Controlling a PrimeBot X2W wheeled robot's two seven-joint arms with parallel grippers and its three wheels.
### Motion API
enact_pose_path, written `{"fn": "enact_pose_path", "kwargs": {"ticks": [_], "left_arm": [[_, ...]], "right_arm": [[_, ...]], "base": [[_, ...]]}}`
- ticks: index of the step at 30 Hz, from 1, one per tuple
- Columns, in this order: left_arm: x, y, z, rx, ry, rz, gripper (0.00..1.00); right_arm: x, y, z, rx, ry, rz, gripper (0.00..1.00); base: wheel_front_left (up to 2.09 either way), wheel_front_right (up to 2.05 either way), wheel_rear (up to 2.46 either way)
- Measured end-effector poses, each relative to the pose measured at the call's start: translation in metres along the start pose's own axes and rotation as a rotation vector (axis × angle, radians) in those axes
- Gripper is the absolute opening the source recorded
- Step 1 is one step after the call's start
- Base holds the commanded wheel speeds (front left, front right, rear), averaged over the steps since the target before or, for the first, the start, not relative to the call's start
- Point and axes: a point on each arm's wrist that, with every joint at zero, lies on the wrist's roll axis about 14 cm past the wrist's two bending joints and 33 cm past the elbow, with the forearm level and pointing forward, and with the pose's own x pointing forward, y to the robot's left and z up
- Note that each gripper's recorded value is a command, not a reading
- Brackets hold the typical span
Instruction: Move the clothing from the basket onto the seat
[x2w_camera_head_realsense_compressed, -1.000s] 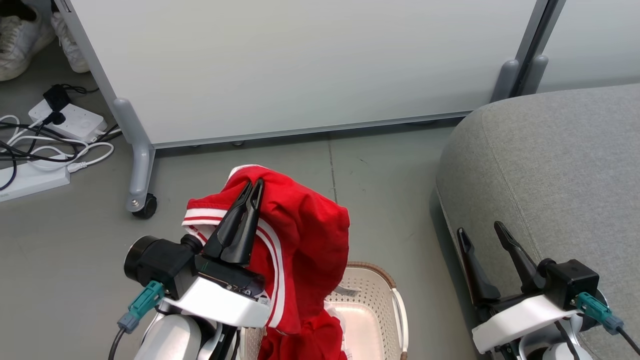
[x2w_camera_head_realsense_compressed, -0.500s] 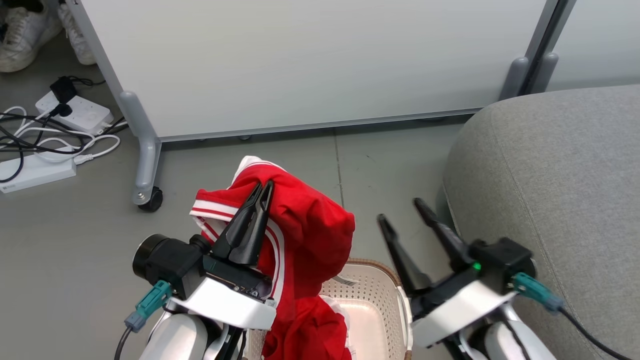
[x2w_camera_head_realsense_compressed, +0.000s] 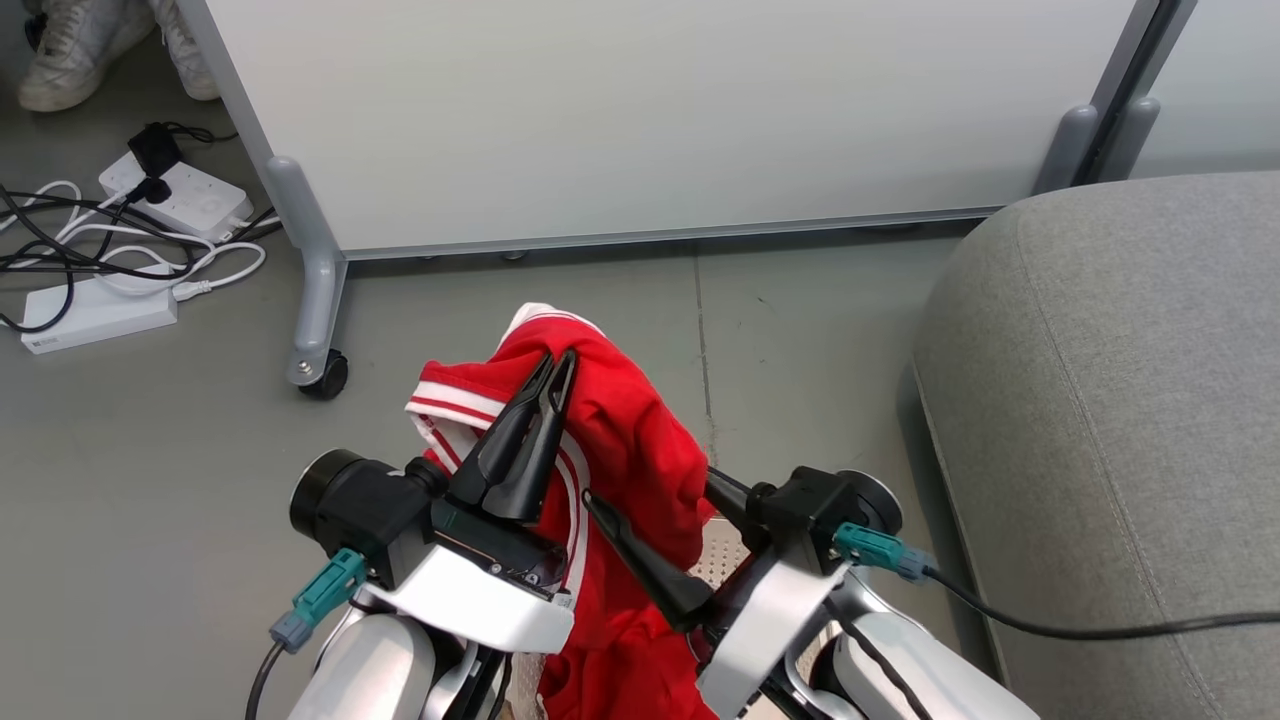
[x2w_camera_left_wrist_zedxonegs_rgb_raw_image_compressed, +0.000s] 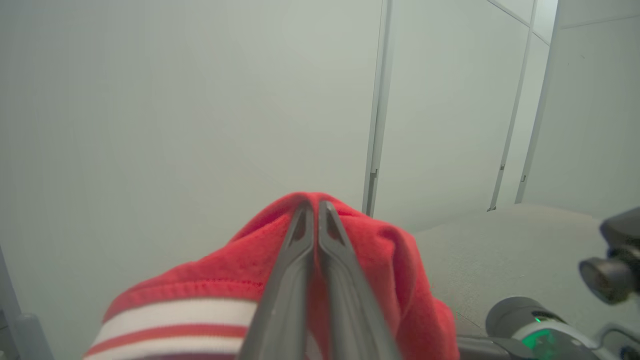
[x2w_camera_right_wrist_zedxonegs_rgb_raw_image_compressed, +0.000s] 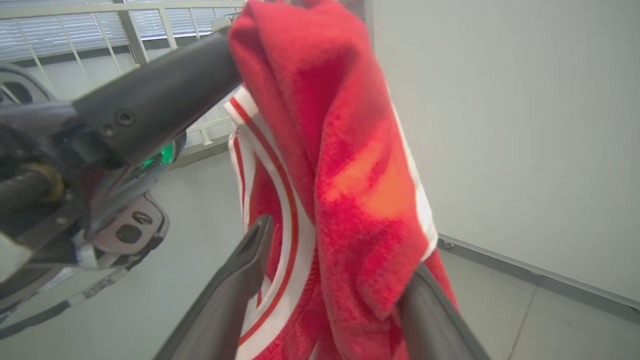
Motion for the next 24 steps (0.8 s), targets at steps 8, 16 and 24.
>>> {"fn": "enact_pose_path", "kwargs": {"ticks": [8,16,24], "left_arm": [[-0.002,-0.002,0.000,-0.003,0.001,-0.008,0.00],[0.001,-0.005,0.004,-0.016,-0.022,-0.018,1.00],[0.011,-0.021,0.026,-0.018,-0.112,-0.064,1.00]], "right_arm": [[0.009,0.001,-0.011,0.021,0.038,0.028,0.00],[0.009,-0.018,-0.001,0.040,-0.018,-0.025,0.00],[-0.004,-0.064,0.022,0.017,-0.097,-0.155,0.00]], "base": [[0.00,0.00,0.00],[0.00,0.00,0.00],[0.00,0.00,0.00]]}}
